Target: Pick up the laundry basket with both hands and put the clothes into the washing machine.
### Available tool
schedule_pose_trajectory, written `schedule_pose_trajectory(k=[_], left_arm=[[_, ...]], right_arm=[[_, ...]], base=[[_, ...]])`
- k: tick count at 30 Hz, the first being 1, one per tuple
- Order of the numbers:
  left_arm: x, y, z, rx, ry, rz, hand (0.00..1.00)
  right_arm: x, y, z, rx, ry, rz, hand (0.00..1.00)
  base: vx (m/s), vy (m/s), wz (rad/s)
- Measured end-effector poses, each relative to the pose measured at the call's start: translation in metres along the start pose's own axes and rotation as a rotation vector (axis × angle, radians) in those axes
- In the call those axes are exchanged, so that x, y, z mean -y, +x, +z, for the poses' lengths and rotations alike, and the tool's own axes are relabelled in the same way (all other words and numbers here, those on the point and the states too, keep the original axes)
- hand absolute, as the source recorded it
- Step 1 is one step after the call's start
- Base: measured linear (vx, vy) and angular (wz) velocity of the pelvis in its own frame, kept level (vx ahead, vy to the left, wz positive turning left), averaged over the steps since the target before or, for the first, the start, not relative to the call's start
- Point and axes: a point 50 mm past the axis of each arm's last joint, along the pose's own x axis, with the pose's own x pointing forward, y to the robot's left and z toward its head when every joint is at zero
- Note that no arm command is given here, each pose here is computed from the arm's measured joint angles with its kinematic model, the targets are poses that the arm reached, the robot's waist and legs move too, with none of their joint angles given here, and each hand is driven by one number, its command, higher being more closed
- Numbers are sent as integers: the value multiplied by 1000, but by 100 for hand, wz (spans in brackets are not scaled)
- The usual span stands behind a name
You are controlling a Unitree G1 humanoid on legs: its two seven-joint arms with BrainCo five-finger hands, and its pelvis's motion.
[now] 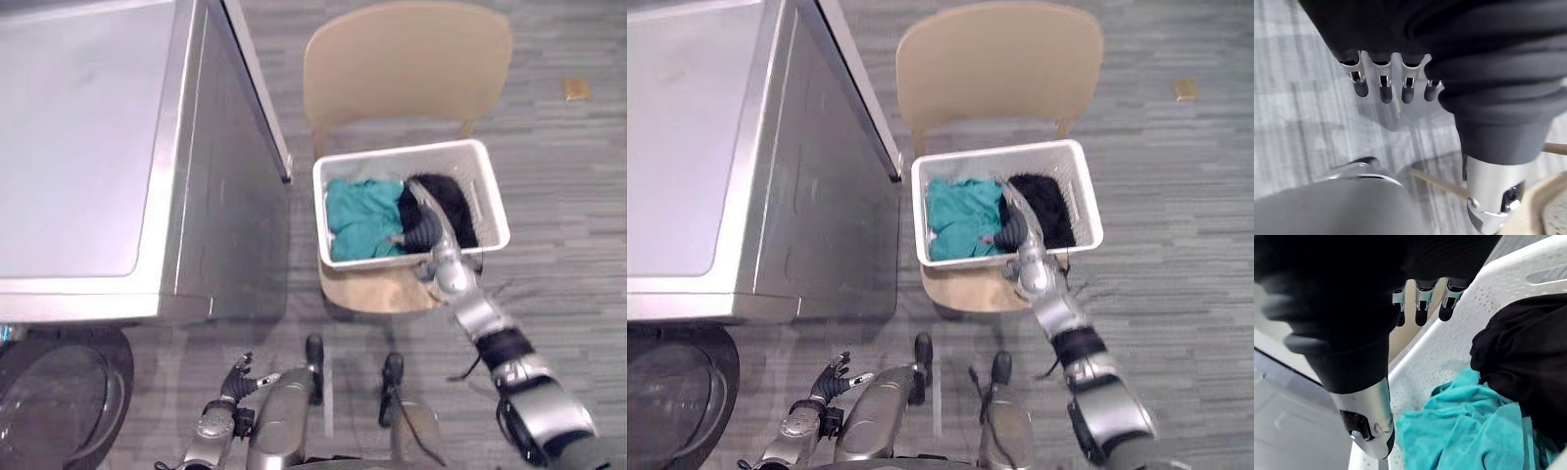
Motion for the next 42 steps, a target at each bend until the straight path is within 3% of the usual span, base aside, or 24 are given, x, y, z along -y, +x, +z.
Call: schedule_pose_trajectory(k=[8,16,17,23,27,34,40,42], left_arm=[[5,4,6,16,-85,21,0],[22,16,36,86,-171,-9,0],[22,17,42,107,-190,-9,0],[35,21,71,184,-224,-49,0],[51,21,82,205,-245,-97,0],[51,21,86,216,-259,-90,0],[45,22,84,214,-240,-78,0],[39,20,81,208,-227,-68,0]], right_arm=[[39,44,1,-101,-180,-30,0],[62,55,-3,-171,-300,-44,0],[64,56,-2,-168,-333,-39,100],[94,63,6,-148,-445,-74,100],[99,64,12,-124,-393,-90,100],[69,57,23,-67,-147,-95,100],[76,43,53,86,123,-271,100],[81,26,58,144,285,-361,100]], base=[[-51,1,22],[-11,-25,33],[9,-76,36],[14,-72,28],[31,-91,9],[50,-62,-9],[-3,-45,-21],[-54,-15,-18]])
